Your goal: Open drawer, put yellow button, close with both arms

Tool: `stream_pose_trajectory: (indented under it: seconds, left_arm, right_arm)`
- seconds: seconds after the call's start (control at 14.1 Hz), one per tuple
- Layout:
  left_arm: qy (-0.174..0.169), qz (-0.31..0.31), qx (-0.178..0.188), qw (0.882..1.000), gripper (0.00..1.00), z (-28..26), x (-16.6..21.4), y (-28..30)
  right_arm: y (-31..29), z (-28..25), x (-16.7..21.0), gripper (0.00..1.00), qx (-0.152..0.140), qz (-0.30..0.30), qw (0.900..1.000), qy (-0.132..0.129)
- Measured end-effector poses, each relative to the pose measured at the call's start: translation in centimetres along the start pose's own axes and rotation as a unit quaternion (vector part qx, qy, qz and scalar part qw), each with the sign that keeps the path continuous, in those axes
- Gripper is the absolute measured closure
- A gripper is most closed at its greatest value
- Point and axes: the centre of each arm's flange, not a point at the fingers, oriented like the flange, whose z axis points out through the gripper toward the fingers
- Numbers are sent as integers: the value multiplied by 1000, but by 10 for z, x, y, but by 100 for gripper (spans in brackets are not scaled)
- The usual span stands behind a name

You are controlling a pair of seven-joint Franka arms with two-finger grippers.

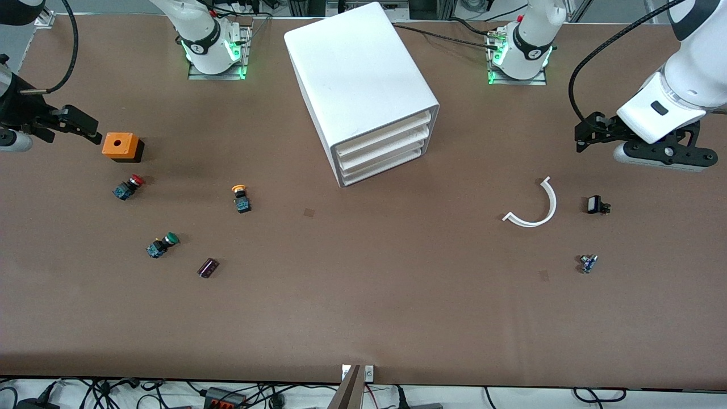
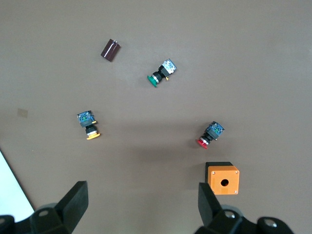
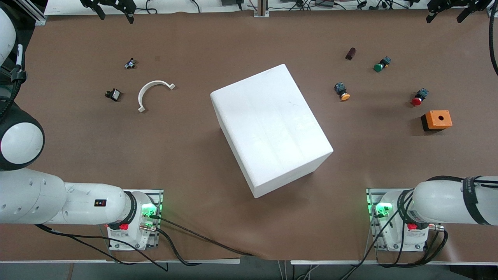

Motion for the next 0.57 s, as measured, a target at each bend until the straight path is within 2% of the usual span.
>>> stream_pose_trajectory:
  seconds: [0.57]
  left_arm:
    - [0, -1, 0, 1000, 0, 0, 0, -1]
  right_arm:
    - [2, 0, 0, 0, 0, 1, 1000, 0]
